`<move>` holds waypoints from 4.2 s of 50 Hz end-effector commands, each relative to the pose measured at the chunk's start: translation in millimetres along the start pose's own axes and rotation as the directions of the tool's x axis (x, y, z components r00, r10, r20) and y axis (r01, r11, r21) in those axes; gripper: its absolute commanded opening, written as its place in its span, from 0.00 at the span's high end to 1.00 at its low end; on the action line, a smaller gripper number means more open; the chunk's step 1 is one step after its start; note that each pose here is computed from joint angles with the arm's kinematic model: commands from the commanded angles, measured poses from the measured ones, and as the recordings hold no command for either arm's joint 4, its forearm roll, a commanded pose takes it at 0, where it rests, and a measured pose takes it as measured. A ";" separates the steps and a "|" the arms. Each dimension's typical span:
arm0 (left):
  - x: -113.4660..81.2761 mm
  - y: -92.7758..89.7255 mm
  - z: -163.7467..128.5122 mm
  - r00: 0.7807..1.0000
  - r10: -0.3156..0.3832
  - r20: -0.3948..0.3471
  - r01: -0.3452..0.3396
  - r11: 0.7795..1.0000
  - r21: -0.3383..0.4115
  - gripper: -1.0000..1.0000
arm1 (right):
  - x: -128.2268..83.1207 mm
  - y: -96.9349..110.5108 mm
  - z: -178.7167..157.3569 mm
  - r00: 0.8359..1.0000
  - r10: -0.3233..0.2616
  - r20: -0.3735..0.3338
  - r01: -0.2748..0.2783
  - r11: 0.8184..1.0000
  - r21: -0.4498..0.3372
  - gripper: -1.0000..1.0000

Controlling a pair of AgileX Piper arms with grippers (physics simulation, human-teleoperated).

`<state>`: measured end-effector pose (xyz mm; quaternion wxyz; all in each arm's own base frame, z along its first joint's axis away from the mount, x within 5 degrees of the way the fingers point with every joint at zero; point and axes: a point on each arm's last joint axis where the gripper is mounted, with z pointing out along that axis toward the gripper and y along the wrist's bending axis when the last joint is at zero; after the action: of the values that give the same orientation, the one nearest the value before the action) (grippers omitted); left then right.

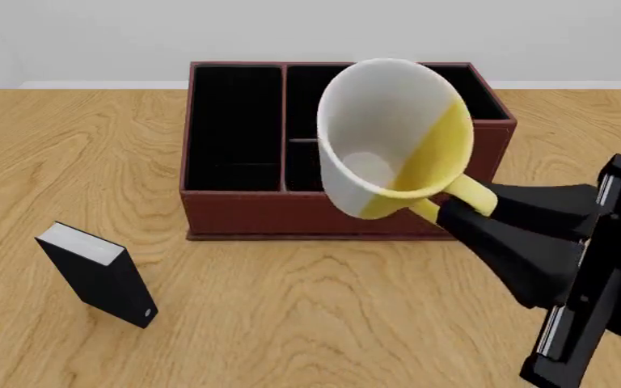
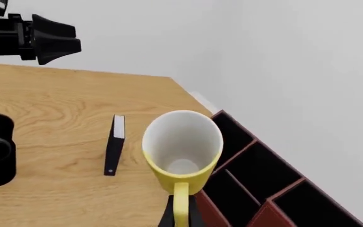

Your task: Pick up the yellow and white mug and place it to the right of the caddy.

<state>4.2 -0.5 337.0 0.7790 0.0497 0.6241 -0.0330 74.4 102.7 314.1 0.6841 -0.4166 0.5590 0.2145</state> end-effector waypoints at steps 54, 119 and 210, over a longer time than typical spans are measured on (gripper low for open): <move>17.1 -1.2 6.2 0.999 0.001 -0.032 0.001 0.999 0.043 0.00 | -39.7 -62.6 -34.5 0.996 0.085 0.001 -0.076 0.883 0.462 1.00; 31.3 -2.4 11.0 0.999 -0.003 -0.046 0.006 0.998 0.058 0.00 | -11.0 -146.2 -19.2 0.993 0.110 -0.050 -0.029 0.617 0.787 1.00; 36.2 -2.7 11.9 0.998 0.015 -0.066 -0.011 0.998 0.062 0.00 | 150.8 -192.2 11.1 0.928 0.322 -0.185 -0.023 0.546 0.837 1.00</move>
<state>22.9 -4.1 304.9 0.7567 0.0779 0.6476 -0.0441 260.2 -18.9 250.4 0.6813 -0.0245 0.7280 -0.0725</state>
